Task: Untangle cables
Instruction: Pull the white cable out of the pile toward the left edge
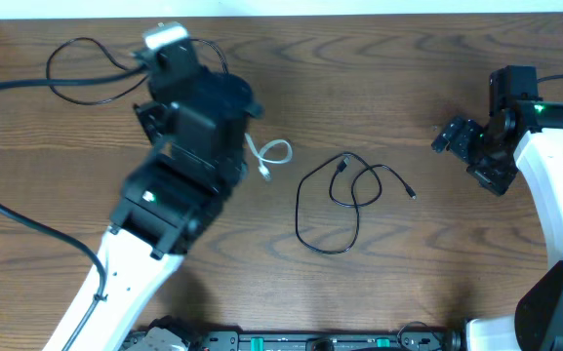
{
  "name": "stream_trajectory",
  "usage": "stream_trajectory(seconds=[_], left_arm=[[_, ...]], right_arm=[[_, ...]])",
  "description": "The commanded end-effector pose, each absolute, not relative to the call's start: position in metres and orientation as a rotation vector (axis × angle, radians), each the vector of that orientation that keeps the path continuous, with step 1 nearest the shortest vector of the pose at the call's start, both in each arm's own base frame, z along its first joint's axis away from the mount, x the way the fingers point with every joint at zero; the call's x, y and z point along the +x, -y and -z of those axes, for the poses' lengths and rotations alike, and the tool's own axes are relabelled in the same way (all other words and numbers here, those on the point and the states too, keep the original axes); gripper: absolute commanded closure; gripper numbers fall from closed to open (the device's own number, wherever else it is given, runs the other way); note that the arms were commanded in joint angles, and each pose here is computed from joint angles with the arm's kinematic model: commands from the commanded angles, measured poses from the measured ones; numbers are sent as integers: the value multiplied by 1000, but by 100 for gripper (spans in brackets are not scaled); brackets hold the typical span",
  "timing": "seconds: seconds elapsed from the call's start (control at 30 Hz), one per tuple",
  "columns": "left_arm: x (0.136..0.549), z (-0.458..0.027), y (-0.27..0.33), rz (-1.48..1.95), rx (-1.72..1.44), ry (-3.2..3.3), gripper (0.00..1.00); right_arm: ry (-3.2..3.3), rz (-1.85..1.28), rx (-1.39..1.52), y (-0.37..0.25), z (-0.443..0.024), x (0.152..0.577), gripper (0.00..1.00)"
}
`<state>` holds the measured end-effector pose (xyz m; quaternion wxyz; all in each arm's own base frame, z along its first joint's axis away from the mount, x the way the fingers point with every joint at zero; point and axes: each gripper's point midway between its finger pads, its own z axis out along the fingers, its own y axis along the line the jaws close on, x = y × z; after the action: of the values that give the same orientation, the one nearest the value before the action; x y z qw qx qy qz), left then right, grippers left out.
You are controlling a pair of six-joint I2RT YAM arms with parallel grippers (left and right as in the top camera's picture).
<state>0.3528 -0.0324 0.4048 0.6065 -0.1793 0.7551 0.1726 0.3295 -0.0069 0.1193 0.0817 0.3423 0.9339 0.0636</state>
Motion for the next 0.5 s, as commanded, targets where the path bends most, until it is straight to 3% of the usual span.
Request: stream_trajectory(seconds=[0.0,0.27,0.47], left_arm=[[376,-397,16,-299,-415,-1785,92],[397,-395,-108,-400,-678,-1690,92],[402,-355,-186,-596,-790,-1743,92]], right_arm=[[-2788,-189,1031,7,-119,329,1],[-2788,-189,1031,7,-119,329,1],[-2788,-189,1031,7,-119,329,1]])
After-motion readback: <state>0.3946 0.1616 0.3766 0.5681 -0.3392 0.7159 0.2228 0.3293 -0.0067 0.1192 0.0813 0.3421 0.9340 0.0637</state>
